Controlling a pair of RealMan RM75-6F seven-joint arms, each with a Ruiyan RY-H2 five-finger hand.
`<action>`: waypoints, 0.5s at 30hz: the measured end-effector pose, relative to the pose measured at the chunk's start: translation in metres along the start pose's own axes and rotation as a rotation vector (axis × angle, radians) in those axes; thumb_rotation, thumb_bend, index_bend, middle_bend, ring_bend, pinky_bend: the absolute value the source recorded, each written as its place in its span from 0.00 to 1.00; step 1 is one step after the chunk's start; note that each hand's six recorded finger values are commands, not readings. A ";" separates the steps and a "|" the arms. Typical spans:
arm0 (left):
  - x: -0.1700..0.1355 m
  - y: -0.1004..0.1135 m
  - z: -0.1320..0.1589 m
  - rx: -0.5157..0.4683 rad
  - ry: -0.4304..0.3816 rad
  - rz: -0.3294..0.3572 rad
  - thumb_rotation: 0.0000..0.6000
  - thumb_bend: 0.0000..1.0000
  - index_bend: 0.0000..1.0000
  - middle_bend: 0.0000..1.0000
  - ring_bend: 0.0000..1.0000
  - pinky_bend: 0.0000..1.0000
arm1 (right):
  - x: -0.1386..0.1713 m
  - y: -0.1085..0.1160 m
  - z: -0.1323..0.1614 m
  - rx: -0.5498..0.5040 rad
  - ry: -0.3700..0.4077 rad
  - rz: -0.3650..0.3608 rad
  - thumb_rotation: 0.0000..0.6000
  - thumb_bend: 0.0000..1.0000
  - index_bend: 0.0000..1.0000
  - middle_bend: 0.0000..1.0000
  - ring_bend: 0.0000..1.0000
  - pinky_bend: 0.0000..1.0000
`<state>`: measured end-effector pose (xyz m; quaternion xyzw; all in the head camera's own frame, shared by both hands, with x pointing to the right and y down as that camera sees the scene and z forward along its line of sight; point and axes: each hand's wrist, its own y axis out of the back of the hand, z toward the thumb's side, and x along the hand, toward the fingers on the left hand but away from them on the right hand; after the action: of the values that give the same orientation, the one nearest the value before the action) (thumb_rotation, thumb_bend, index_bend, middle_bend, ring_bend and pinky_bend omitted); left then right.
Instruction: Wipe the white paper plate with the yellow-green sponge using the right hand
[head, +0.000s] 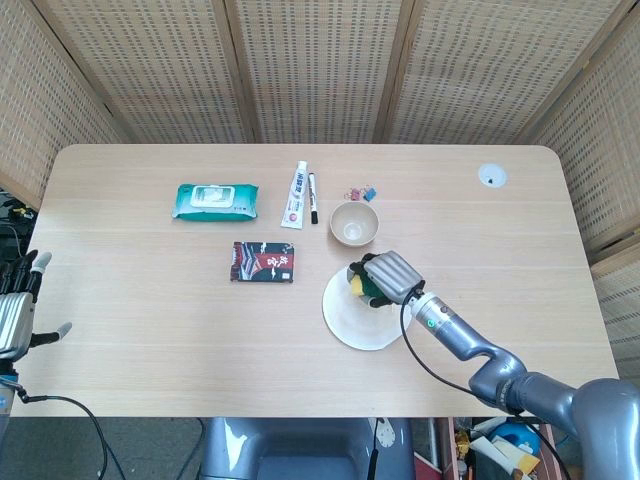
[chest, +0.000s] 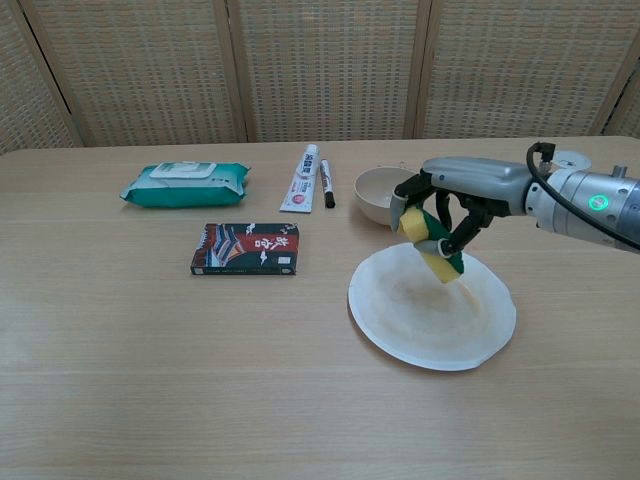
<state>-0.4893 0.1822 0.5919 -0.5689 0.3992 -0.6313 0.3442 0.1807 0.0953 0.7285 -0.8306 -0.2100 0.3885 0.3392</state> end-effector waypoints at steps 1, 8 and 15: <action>0.000 0.000 0.000 -0.001 0.001 0.000 1.00 0.00 0.00 0.00 0.00 0.00 | -0.001 -0.003 -0.002 0.003 -0.002 0.001 1.00 0.41 0.42 0.52 0.35 0.51; 0.000 -0.001 -0.001 -0.003 0.004 -0.006 1.00 0.00 0.00 0.00 0.00 0.00 | -0.002 -0.033 -0.020 0.025 -0.026 0.033 1.00 0.41 0.42 0.52 0.35 0.51; 0.001 -0.002 -0.001 -0.002 0.004 -0.015 1.00 0.00 0.00 0.00 0.00 0.00 | 0.003 -0.051 -0.026 0.000 -0.025 0.055 1.00 0.41 0.42 0.52 0.35 0.51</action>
<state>-0.4903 0.1821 0.5947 -0.5708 0.3963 -0.6346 0.3382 0.1983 0.1212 0.7759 -0.8312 -0.1914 0.4079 0.3256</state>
